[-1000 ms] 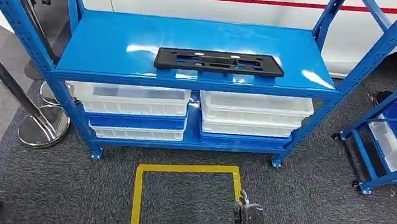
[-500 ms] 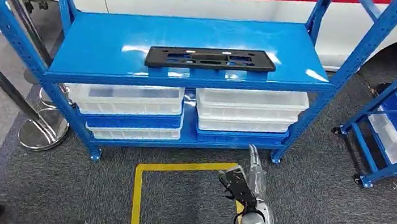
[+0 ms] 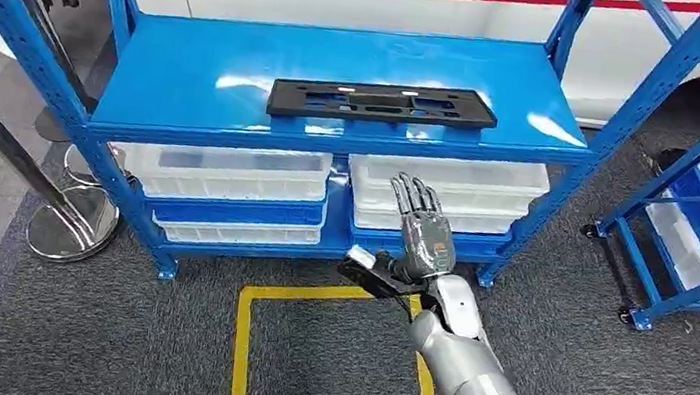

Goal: Take the parts from the cabinet and place them on the table.

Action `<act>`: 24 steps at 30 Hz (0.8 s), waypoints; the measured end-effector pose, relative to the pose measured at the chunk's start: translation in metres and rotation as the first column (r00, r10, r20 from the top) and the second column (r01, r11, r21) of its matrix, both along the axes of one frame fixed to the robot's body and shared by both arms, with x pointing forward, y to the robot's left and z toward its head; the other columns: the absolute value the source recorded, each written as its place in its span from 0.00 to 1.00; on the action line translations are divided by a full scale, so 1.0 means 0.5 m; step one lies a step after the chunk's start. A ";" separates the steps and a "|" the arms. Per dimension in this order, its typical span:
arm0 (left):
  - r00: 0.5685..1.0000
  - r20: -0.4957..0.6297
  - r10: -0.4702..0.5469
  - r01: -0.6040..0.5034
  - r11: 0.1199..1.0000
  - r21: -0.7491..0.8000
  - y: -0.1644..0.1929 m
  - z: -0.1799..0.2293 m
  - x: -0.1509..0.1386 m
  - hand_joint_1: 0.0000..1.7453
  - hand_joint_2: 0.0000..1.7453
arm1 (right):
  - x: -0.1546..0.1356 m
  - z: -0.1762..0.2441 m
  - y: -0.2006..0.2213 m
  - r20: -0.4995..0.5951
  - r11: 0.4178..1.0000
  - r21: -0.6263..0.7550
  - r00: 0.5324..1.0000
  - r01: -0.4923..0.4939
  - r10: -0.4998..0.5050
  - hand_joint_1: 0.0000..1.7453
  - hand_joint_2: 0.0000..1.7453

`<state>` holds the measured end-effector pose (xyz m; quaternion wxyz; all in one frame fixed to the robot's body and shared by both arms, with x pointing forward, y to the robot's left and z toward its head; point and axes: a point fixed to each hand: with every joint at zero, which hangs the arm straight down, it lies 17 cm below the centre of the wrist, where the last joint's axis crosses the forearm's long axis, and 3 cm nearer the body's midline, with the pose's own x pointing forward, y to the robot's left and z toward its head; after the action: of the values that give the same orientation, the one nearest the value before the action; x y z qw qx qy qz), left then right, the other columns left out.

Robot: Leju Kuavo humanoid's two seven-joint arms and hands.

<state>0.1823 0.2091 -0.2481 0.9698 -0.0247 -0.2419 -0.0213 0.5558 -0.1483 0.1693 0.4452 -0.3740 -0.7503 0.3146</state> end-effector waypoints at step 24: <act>0.997 0.018 -0.069 0.069 0.998 -0.008 0.002 -0.004 -0.030 0.00 0.00 | 0.020 -0.013 -0.062 -0.041 0.996 0.054 0.996 0.075 -0.073 0.00 1.00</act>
<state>0.1676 0.2099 -0.2500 0.9662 -0.0373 -0.2494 -0.0541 0.5659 -0.1793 0.1627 0.4815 -0.3828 -0.7355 0.2841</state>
